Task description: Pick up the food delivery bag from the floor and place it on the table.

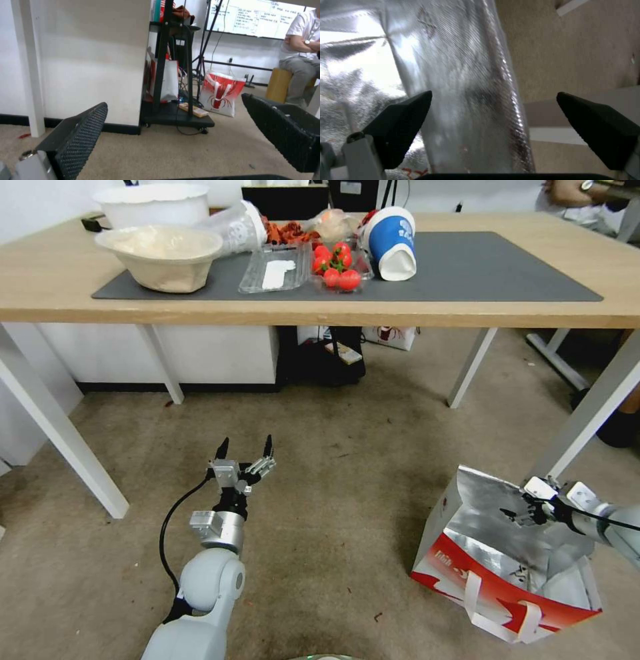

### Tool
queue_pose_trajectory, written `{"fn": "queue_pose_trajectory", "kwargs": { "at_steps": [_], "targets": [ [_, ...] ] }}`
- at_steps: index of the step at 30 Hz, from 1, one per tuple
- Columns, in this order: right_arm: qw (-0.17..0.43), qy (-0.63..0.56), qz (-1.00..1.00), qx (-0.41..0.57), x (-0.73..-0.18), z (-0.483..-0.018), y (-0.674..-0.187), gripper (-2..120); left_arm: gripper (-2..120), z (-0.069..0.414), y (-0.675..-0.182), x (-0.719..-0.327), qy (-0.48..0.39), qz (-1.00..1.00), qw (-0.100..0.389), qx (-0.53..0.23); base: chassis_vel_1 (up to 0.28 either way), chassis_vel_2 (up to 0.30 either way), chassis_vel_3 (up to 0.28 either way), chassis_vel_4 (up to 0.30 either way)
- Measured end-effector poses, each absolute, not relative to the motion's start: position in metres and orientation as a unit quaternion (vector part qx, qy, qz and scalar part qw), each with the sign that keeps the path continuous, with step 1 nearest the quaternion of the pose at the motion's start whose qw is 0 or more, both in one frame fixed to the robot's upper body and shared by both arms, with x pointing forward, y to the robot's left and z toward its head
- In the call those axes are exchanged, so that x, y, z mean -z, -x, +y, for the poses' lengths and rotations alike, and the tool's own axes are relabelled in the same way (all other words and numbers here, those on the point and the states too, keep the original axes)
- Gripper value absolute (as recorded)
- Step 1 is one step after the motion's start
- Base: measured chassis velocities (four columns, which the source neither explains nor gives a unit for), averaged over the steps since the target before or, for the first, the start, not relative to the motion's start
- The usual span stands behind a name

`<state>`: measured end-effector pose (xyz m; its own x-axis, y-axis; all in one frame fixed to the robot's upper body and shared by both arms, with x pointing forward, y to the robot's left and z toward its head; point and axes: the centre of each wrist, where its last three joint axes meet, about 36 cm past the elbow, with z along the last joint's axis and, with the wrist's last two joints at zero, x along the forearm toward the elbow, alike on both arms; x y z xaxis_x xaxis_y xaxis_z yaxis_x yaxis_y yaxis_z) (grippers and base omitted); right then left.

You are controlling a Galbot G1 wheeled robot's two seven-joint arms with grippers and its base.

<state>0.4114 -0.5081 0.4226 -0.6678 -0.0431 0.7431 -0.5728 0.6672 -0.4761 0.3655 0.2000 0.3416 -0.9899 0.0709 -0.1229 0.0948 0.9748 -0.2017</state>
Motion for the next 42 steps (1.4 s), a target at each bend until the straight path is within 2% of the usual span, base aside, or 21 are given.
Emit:
{"fn": "queue_pose_trajectory", "kwargs": {
  "at_steps": [5,8,10,13,15,17,18,22,23,24,26,27,30,32,42],
  "targets": [
    [0.368,-0.177,-0.835,-0.368,-0.416,-0.513,-0.413,94,100,0.197,-0.366,-0.339,-0.042,0.992,0.055,0.107,0.0,0.0,0.0,0.0],
    [0.37,-0.173,-0.836,-0.365,-0.407,-0.515,-0.418,82,100,0.195,-0.369,-0.338,-0.042,0.992,0.054,0.11,0.0,0.0,0.0,0.0],
    [0.371,-0.174,-0.837,-0.364,-0.405,-0.515,-0.419,78,100,0.195,-0.37,-0.338,-0.041,0.992,0.053,0.11,0.0,0.0,0.0,0.0],
    [0.371,-0.175,-0.838,-0.361,-0.402,-0.515,-0.424,64,100,0.196,-0.372,-0.336,-0.04,0.992,0.052,0.109,0.0,0.0,0.0,0.0],
    [0.37,-0.175,-0.838,-0.361,-0.401,-0.515,-0.425,60,100,0.196,-0.372,-0.336,-0.04,0.992,0.051,0.109,0.0,0.0,0.0,0.0],
    [0.37,-0.177,-0.838,-0.36,-0.4,-0.515,-0.428,48,100,0.196,-0.374,-0.336,-0.035,0.992,0.05,0.109,0.0,0.0,0.0,0.0],
    [0.37,-0.177,-0.838,-0.36,-0.4,-0.515,-0.428,48,100,0.196,-0.374,-0.336,-0.035,0.992,0.05,0.109,0.0,0.0,0.0,0.0],
    [0.369,-0.182,-0.838,-0.359,-0.399,-0.514,-0.428,32,100,0.194,-0.375,-0.336,-0.03,0.992,0.05,0.111,0.0,0.0,0.0,0.0],
    [0.369,-0.182,-0.838,-0.359,-0.399,-0.514,-0.428,32,100,0.194,-0.375,-0.336,-0.03,0.992,0.05,0.111,0.0,0.0,0.0,0.0],
    [0.37,-0.184,-0.837,-0.359,-0.398,-0.514,-0.427,25,100,0.193,-0.375,-0.336,-0.029,0.992,0.05,0.111,0.0,0.0,0.0,0.0],
    [0.372,-0.19,-0.835,-0.358,-0.398,-0.514,-0.426,17,100,0.193,-0.376,-0.336,-0.028,0.992,0.051,0.112,0.0,0.0,0.0,0.0],
    [0.372,-0.19,-0.835,-0.358,-0.398,-0.514,-0.426,17,100,0.193,-0.376,-0.336,-0.028,0.992,0.051,0.112,0.0,0.0,0.0,0.0],
    [0.373,-0.196,-0.832,-0.361,-0.404,-0.516,-0.423,3,100,0.191,-0.376,-0.337,-0.025,0.992,0.05,0.113,0.0,0.0,0.0,0.0],
    [0.373,-0.198,-0.831,-0.362,-0.406,-0.516,-0.421,0,100,0.191,-0.376,-0.339,-0.026,0.993,0.047,0.11,0.0,0.0,0.0,0.0],
    [0.359,-0.228,-0.835,-0.35,-0.422,-0.51,-0.398,0,100,0.191,-0.374,-0.341,-0.034,0.994,0.041,0.092,0.0,0.0,0.0,0.0]
  ]
}}
